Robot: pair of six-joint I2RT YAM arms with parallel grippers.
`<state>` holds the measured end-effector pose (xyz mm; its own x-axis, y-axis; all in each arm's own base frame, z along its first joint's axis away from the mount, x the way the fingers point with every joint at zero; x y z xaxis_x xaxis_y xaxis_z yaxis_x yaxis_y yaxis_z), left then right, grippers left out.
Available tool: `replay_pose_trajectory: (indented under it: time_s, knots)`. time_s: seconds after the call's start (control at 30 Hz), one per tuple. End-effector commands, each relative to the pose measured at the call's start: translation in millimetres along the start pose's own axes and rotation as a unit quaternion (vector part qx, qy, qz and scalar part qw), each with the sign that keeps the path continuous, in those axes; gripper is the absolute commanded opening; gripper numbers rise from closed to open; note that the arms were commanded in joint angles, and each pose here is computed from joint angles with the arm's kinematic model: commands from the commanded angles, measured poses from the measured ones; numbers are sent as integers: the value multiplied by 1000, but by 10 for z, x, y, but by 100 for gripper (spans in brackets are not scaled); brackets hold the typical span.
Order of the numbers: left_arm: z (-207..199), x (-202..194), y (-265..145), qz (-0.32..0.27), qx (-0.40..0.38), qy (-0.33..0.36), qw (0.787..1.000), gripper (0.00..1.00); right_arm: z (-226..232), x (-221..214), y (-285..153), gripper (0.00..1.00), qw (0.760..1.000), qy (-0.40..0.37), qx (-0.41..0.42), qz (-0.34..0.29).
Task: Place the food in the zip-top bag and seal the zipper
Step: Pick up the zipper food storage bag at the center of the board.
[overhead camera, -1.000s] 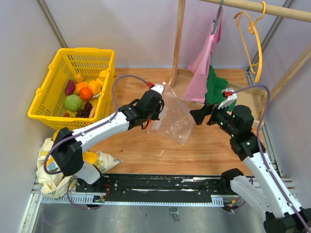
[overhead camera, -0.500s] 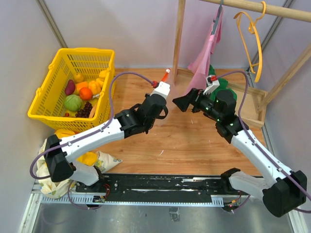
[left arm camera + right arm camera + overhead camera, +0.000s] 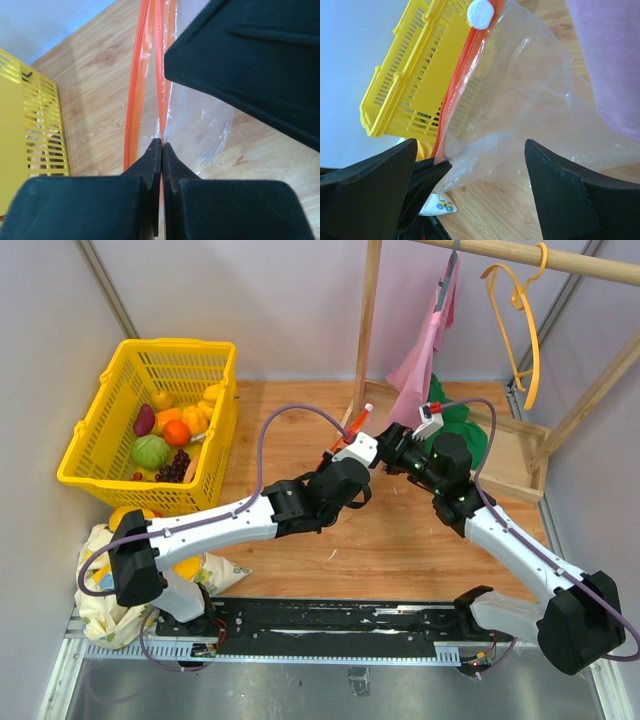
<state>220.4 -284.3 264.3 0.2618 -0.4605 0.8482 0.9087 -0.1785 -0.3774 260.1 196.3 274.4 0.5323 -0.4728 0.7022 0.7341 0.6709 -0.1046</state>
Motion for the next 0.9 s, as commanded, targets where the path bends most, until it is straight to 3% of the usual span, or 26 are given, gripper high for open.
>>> replay_pose_trajectory:
  time_s: [0.0, 0.2, 0.4, 0.87]
  knots:
    - [-88, 86, -60, -18, 4, -4, 1000, 0, 36, 6, -4, 88, 999, 23, 0, -28]
    - [-211, 70, -104, -21, -8, 11, 1000, 0, 63, -32, 31, 84, 999, 28, 21, -21]
    - [-265, 80, -154, -26, -16, 9, 999, 0, 34, -102, 55, 72, 999, 32, 22, -12]
    - [-292, 83, -252, -30, -65, -31, 997, 7, 42, -140, 25, 19, 999, 18, 39, -7]
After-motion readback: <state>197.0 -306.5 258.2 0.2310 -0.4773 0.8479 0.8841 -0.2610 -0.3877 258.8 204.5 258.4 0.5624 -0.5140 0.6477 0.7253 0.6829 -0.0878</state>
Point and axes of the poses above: each gripper's point midway between its finger pads, its own y axis out along the fingers, its own z axis along the line the jaws close on, x = y × z, the point moved 7 cm from there along -y, back along the fingers, and after that the axes turned 1 degree about y, right-handed, at the moved point
